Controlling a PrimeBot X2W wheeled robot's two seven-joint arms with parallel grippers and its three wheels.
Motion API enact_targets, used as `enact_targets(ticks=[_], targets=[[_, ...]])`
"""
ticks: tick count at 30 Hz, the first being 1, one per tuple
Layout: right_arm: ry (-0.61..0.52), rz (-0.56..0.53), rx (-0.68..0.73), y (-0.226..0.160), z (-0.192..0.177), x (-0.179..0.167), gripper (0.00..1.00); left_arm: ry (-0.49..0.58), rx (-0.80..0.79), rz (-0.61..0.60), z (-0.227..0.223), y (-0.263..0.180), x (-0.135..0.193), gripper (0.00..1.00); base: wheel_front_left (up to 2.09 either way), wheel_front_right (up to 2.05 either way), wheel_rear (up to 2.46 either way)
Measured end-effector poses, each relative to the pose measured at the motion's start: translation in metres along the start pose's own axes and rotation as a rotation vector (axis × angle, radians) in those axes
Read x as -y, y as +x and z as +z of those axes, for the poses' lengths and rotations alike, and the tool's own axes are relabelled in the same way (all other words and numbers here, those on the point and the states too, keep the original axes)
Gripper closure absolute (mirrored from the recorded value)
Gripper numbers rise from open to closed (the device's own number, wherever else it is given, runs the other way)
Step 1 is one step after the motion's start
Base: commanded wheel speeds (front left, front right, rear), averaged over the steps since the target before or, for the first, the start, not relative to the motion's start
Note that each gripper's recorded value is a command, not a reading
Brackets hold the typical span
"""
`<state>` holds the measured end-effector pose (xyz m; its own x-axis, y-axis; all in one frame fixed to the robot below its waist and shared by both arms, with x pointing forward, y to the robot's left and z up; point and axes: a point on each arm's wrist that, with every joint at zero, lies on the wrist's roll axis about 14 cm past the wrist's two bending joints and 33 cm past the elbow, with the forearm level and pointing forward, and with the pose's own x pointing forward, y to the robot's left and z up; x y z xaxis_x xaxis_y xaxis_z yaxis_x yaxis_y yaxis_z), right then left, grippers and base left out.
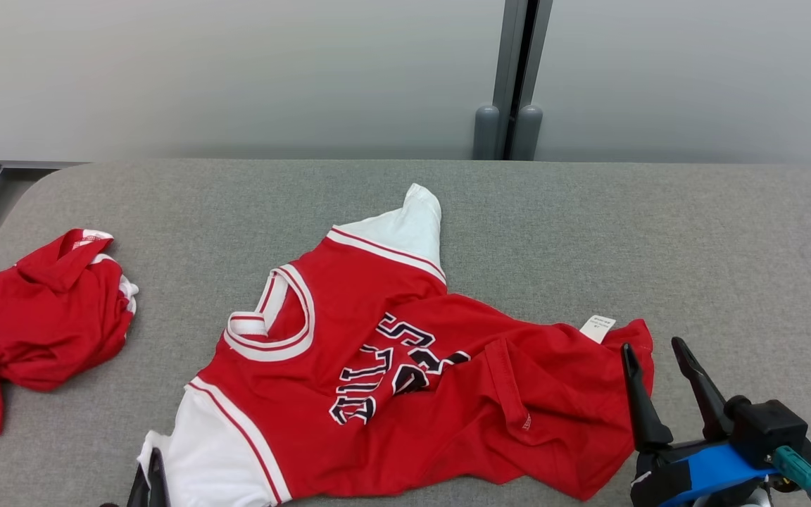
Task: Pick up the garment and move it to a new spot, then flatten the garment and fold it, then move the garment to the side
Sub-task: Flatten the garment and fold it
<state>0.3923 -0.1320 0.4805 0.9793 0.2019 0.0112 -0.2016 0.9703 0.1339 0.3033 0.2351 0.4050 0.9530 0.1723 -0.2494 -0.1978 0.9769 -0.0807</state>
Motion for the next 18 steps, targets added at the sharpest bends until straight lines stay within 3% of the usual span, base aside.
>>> enact_targets(ticks=[5, 6, 7, 8, 13, 18], targets=[[0.002, -0.001, -0.009, -0.002, -0.003, 0.000, 0.00, -0.018, -0.054, 0.037, -0.019, -0.016, -0.009, 1.00, 0.00, 0.00, 0.00], [0.003, -0.002, -0.010, -0.003, -0.003, 0.000, 0.00, -0.018, -0.061, 0.037, -0.021, -0.017, -0.009, 0.79, 0.00, 0.00, 0.00], [0.003, -0.004, -0.010, -0.004, -0.003, 0.000, 0.00, -0.019, -0.066, 0.036, -0.023, -0.018, -0.008, 0.45, 0.00, 0.00, 0.00], [0.003, -0.006, -0.011, -0.004, -0.003, 0.001, 0.00, -0.024, -0.065, 0.038, -0.023, -0.019, -0.008, 0.00, 0.00, 0.00, 0.00], [0.002, -0.018, -0.011, -0.008, -0.003, 0.004, 0.00, -0.013, 0.003, 0.035, -0.002, -0.013, -0.007, 0.00, 0.00, 0.00, 0.00], [-0.001, -0.022, -0.007, -0.011, -0.001, 0.006, 0.00, 0.007, 0.158, -0.004, 0.048, -0.001, 0.003, 0.00, 0.00, 0.00, 0.00]])
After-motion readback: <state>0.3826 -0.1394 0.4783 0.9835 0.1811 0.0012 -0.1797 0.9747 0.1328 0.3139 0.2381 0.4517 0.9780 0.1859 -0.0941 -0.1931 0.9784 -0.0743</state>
